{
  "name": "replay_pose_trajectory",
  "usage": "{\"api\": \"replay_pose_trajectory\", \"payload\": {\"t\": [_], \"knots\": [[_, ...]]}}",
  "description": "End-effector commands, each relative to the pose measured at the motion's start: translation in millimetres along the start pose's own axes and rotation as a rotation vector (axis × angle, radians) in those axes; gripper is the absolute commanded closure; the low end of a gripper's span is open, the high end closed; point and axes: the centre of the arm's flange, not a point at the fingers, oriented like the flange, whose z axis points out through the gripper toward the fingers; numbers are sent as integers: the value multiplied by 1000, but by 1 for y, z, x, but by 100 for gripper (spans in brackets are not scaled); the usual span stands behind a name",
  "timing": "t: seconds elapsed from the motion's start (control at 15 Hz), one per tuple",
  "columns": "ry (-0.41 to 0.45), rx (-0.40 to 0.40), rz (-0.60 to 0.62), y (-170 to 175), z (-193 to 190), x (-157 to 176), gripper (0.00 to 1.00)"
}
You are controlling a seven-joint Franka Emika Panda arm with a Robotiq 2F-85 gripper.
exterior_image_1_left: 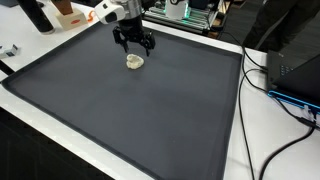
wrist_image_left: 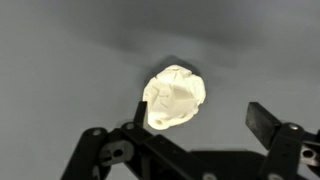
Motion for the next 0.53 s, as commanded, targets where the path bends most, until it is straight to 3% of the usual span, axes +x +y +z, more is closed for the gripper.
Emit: {"api": "replay_pose_trajectory", "payload": {"t": [0.0,0.47], "knots": [[17,-5,53,5,15,-8,0],[57,-9,28,6,31,-13,0]]}}
